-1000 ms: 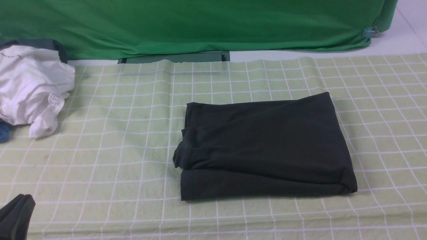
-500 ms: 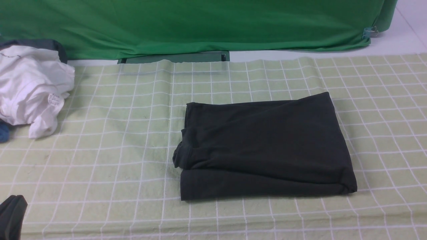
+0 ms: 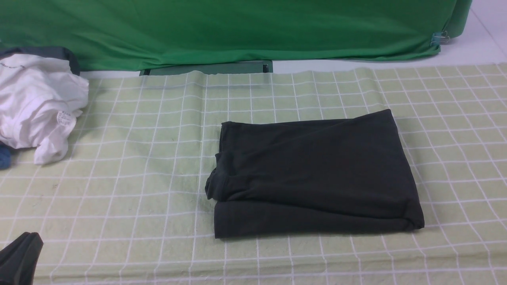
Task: Fold a long-sleeved shirt over a green coffee tablecloth.
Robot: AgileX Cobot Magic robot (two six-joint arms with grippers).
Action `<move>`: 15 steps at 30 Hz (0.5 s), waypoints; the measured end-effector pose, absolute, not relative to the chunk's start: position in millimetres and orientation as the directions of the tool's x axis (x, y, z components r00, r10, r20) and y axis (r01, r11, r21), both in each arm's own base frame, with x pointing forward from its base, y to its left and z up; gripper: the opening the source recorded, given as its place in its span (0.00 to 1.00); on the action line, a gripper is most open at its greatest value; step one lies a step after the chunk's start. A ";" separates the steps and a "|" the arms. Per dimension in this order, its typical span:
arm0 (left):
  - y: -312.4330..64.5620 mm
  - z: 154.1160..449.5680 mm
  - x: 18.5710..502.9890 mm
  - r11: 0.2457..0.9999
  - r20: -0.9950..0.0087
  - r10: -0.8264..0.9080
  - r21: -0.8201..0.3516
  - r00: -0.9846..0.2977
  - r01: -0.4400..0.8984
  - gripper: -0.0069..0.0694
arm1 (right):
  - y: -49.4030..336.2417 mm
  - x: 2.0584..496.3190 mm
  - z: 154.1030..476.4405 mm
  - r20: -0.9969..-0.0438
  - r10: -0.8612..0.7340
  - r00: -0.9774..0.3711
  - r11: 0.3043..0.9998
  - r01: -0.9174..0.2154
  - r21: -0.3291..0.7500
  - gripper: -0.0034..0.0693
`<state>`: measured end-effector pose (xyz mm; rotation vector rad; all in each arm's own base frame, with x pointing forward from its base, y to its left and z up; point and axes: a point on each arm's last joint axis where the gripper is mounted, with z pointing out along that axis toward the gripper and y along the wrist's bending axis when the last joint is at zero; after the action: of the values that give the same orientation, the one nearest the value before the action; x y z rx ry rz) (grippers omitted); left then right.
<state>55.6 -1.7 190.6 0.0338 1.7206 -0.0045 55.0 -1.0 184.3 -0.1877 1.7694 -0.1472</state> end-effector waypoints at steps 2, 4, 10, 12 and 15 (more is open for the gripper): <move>-1.7 190.5 55.6 1.000 -0.988 0.020 0.016 -0.150 0.025 0.11 | -1.0 55.0 184.3 -0.958 -0.207 -0.200 0.978 -0.046 -0.202 0.38; -1.7 190.5 55.6 1.000 -0.989 0.016 0.013 -0.150 0.025 0.11 | -1.0 55.0 184.3 -0.958 -0.207 -0.200 0.978 -0.046 -0.202 0.38; -1.7 190.5 55.6 1.000 -0.989 0.016 0.013 -0.150 0.025 0.11 | -1.0 55.0 184.3 -0.958 -0.207 -0.200 0.978 -0.046 -0.202 0.38; -1.7 190.5 55.6 1.000 -0.989 0.016 0.013 -0.150 0.025 0.11 | -1.0 55.0 184.3 -0.958 -0.207 -0.200 0.978 -0.046 -0.202 0.38; -1.7 190.5 55.6 1.000 -0.989 0.016 0.013 -0.150 0.025 0.11 | -1.0 55.0 184.3 -0.958 -0.207 -0.200 0.978 -0.046 -0.202 0.38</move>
<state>55.6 -1.7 190.5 0.0305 1.7215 -0.0074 55.0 -1.0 184.3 -0.1877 1.7694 -0.1472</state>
